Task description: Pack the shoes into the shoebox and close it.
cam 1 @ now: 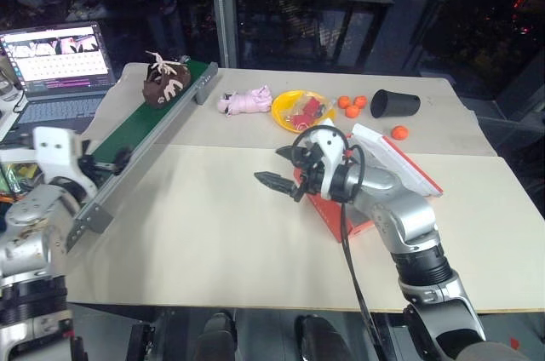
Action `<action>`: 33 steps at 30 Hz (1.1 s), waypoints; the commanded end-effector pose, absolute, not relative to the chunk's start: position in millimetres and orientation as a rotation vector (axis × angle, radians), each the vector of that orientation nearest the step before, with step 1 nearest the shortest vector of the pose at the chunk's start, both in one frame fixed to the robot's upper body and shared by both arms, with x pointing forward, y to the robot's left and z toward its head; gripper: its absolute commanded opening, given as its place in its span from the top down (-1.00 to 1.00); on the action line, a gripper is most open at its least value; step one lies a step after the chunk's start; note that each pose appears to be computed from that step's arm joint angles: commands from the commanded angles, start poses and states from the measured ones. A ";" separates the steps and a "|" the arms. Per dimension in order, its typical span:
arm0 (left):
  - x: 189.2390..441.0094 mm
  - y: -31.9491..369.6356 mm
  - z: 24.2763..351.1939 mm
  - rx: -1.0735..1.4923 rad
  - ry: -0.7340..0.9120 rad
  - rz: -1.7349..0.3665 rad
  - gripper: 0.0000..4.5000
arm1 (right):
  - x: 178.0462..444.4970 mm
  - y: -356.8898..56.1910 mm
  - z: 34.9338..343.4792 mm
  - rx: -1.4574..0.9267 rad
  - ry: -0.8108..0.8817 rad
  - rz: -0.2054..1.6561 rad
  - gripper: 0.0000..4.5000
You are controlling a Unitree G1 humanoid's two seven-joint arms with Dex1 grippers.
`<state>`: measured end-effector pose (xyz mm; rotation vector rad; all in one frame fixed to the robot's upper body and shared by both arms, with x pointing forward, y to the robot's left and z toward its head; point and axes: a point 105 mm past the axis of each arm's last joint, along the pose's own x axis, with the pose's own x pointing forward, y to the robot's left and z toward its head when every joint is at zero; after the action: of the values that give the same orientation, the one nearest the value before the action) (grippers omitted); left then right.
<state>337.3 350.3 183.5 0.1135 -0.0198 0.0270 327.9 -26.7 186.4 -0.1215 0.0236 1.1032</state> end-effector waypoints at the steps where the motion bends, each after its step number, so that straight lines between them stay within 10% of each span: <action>1: 325.1 374.8 198.1 0.121 -0.090 0.072 -1.00 | 318.1 -17.4 204.2 -0.147 -0.042 1.167 -0.99; 33: 330.6 390.0 150.8 0.090 0.045 0.042 -1.00 | 321.8 -23.4 196.5 -0.167 -0.013 1.141 -0.99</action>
<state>329.1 385.5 134.9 0.0508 0.0870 0.0370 322.9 -20.4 181.4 -0.1576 0.0478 1.1523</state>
